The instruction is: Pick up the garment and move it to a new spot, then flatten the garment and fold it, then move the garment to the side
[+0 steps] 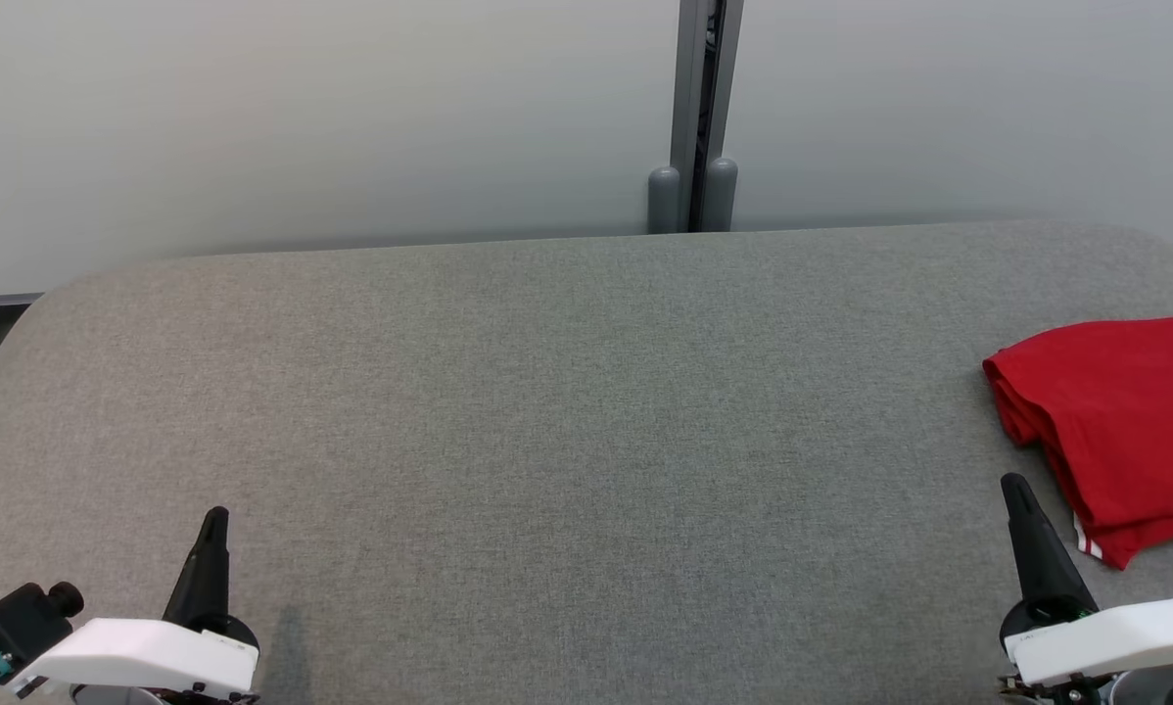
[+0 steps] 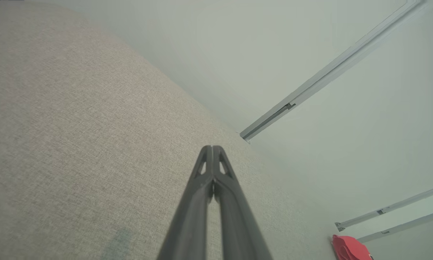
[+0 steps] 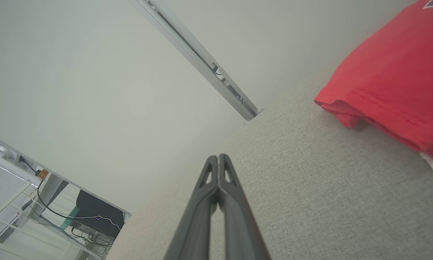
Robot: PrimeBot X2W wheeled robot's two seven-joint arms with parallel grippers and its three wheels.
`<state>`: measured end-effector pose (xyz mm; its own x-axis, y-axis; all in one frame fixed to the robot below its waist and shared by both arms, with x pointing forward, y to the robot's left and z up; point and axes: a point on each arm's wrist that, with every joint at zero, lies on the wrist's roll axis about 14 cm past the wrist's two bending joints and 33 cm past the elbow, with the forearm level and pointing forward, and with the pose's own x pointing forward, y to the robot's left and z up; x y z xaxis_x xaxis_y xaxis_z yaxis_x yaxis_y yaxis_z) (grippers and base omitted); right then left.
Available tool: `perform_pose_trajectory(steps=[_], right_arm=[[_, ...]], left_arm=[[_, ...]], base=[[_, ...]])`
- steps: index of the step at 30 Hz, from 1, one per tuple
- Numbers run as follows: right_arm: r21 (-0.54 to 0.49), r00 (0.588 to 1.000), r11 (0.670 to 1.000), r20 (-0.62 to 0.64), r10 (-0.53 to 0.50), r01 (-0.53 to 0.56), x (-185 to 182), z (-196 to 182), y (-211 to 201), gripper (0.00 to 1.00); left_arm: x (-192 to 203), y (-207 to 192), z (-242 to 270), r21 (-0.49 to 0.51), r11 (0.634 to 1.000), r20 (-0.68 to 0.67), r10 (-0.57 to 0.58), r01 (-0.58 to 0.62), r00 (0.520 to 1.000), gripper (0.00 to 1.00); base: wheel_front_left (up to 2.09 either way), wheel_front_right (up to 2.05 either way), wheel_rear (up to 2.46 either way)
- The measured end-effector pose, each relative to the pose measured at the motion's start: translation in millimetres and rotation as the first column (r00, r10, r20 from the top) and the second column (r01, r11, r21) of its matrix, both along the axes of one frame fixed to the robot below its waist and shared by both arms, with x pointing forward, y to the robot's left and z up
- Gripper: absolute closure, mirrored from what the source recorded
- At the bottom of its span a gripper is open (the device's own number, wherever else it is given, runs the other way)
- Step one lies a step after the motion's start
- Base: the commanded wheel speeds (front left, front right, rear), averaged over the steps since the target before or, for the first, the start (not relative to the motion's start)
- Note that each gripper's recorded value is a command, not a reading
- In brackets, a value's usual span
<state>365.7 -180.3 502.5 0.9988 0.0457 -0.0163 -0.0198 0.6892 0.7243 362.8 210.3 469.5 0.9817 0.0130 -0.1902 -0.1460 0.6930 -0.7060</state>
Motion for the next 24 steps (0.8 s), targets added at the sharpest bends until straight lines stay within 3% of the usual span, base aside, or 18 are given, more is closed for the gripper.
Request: perform_pose_trajectory(steps=[24], right_arm=[[0.262, 1.000, 0.965, 0.001, -0.018, 0.017, 10, 2, 3, 1.00]], left_arm=[[12, 5, 5, -0.265, 0.964, 0.007, 0.037, -0.033, 0.999, 1.00]], base=[[0.00, 0.00, 0.00]])
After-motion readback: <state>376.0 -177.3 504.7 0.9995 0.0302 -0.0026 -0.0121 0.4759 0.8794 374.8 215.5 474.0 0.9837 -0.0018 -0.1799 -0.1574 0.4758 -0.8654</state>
